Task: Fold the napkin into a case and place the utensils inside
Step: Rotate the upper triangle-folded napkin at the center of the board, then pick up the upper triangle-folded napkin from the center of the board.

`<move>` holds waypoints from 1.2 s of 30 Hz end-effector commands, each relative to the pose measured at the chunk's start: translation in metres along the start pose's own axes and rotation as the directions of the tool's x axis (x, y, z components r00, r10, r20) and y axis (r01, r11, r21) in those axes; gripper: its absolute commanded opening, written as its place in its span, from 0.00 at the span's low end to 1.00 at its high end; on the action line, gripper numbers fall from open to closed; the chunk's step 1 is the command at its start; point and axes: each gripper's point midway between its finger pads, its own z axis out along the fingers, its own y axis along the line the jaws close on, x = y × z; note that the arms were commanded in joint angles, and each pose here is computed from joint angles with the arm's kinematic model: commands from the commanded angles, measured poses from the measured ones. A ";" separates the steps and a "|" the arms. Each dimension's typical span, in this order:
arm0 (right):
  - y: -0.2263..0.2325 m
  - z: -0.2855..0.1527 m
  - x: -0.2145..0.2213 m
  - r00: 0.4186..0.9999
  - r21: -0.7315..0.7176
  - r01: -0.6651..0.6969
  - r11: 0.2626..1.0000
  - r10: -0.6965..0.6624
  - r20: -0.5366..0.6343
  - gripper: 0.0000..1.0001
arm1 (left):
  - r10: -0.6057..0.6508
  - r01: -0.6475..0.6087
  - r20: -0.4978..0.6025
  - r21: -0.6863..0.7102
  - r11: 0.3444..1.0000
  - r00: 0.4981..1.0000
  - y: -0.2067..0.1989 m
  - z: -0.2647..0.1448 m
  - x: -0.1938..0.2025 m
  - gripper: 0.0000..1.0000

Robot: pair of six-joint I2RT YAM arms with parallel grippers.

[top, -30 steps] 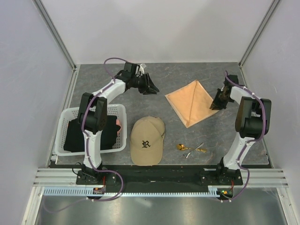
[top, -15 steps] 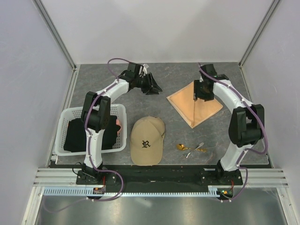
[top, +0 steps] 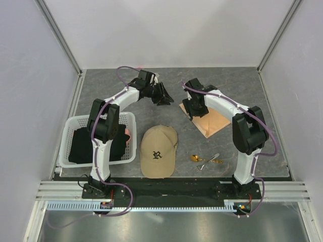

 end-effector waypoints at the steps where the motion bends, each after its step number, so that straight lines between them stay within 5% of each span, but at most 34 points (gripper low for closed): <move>1: 0.011 -0.004 0.000 0.998 0.002 0.058 0.998 -0.058 0.014 0.63 | -0.005 0.003 0.038 0.036 0.999 0.999 -0.028 -0.021 -0.006 0.39; 17: 0.000 0.017 0.053 0.997 0.037 0.060 0.998 -0.058 -0.046 0.58 | 0.002 -0.002 0.010 0.044 0.999 1.000 -0.027 -0.022 -0.005 0.36; 36: -0.008 0.011 0.047 0.997 0.080 0.076 0.994 -0.074 -0.021 0.54 | 0.010 -0.010 -0.009 0.046 0.999 1.000 -0.026 -0.027 -0.004 0.35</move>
